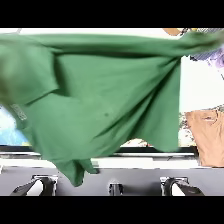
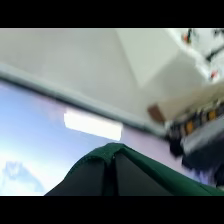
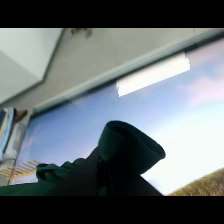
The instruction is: Fold the clothes and pants, and hang the long-sleeved shirts on hangers.
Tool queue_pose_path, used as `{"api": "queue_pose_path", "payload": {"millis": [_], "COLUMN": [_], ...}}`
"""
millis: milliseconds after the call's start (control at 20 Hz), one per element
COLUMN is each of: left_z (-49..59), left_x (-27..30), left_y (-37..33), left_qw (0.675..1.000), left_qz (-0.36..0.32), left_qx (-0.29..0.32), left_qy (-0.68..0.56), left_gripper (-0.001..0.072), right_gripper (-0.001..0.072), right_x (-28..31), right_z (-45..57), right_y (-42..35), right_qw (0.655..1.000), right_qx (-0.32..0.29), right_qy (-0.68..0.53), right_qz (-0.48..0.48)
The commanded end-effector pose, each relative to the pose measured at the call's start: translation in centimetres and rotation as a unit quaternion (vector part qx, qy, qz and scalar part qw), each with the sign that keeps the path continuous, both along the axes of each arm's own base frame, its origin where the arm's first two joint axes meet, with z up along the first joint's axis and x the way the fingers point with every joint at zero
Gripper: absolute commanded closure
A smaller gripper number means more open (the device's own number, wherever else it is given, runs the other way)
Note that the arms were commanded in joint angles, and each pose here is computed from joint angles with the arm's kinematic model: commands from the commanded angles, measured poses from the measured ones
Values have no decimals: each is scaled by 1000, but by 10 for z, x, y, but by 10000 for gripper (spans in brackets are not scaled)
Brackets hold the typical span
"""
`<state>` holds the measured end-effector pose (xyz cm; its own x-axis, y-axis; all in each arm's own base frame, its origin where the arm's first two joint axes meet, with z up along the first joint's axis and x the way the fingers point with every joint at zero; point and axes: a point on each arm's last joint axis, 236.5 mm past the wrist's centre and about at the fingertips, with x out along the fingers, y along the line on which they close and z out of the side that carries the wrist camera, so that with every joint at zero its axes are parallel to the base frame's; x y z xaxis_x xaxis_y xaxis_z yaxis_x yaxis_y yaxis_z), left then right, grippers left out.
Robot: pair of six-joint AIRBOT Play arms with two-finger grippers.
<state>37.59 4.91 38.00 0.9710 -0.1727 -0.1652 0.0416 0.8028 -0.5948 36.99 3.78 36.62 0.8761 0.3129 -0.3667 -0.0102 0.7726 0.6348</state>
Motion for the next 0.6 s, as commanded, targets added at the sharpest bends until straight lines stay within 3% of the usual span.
{"api": "queue_pose_path", "payload": {"millis": [0,200,400,550], "left_z": [-146,-313,-400,-422], "left_x": [101,177,201,205], "left_y": [-34,-95,-137,-145], "left_qw": [983,952,938,935], "left_qz": [-94,-125,-125,-120], "left_qx": [2,-28,-40,-43], "left_qy": [156,277,321,330], "left_gripper": [694,694,694,694], "right_gripper": [678,678,678,677], "right_x": [65,126,181,208], "right_z": [-150,-295,-388,-401], "right_y": [-4,20,39,36], "right_qw": [971,932,933,943], "right_qx": [47,65,77,96], "right_qy": [231,352,352,318], "right_qz": [33,52,22,-14]}}
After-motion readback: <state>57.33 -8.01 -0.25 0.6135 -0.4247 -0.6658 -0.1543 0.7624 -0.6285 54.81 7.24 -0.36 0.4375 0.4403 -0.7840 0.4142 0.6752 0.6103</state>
